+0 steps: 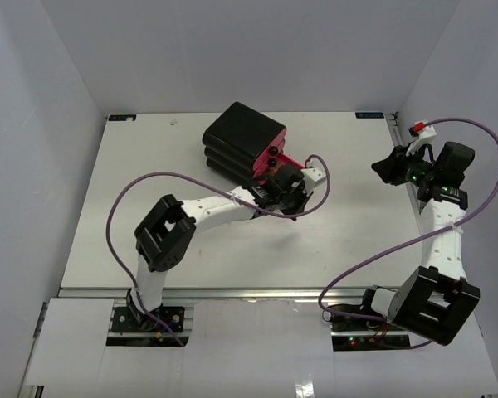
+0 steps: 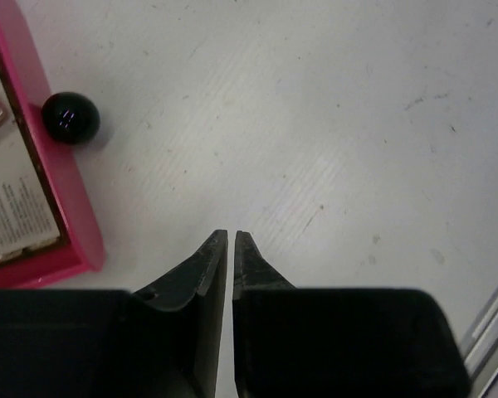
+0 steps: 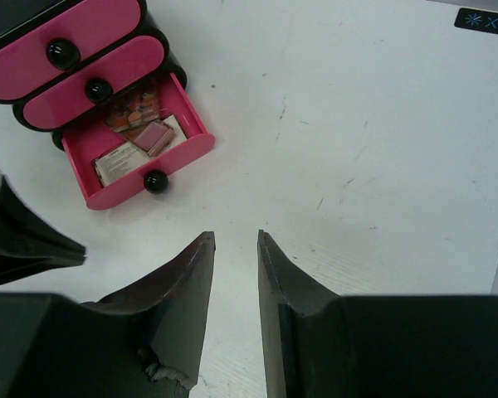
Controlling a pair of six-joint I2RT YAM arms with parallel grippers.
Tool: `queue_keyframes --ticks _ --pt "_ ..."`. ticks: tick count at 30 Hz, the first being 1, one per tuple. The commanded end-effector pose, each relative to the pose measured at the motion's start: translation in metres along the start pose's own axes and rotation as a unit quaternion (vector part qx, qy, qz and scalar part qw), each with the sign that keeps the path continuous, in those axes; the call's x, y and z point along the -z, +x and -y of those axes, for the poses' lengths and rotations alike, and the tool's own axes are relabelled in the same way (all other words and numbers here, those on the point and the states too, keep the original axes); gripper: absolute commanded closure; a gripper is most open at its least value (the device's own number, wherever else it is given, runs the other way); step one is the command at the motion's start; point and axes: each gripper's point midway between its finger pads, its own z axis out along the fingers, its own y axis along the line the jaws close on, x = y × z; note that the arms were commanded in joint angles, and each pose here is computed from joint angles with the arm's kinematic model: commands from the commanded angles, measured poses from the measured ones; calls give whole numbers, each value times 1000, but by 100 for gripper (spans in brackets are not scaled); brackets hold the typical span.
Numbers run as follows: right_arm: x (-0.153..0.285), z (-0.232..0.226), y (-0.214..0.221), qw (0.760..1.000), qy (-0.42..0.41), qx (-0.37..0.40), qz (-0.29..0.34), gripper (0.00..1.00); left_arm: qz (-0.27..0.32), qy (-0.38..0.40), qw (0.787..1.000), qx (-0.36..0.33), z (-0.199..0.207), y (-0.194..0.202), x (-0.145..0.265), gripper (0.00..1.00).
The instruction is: Organize the makeup
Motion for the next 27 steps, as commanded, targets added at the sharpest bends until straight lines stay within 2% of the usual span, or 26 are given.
queue_keyframes --ticks 1,9,16,19,23,25,27 --pt "6 -13 -6 999 -37 -5 25 67 2 -16 1000 -14 2 -24 -26 80" --pt "6 -13 2 999 -46 -13 24 67 -29 -162 986 -42 -48 -10 -74 79" --pt "3 -14 8 998 -54 -21 20 67 -46 -260 960 -89 -86 -5 -77 77" --pt "3 -14 9 998 -56 -22 19 67 -58 -305 945 -102 -104 0 -73 69" --pt "2 -14 11 998 -59 -24 19 67 -78 -343 930 -105 -130 11 -67 53" --pt "1 -14 11 998 -60 -25 18 67 -83 -353 927 -98 -141 15 -65 42" --pt "1 -14 12 998 -60 -26 18 67 -85 -358 925 -93 -150 17 -63 25"
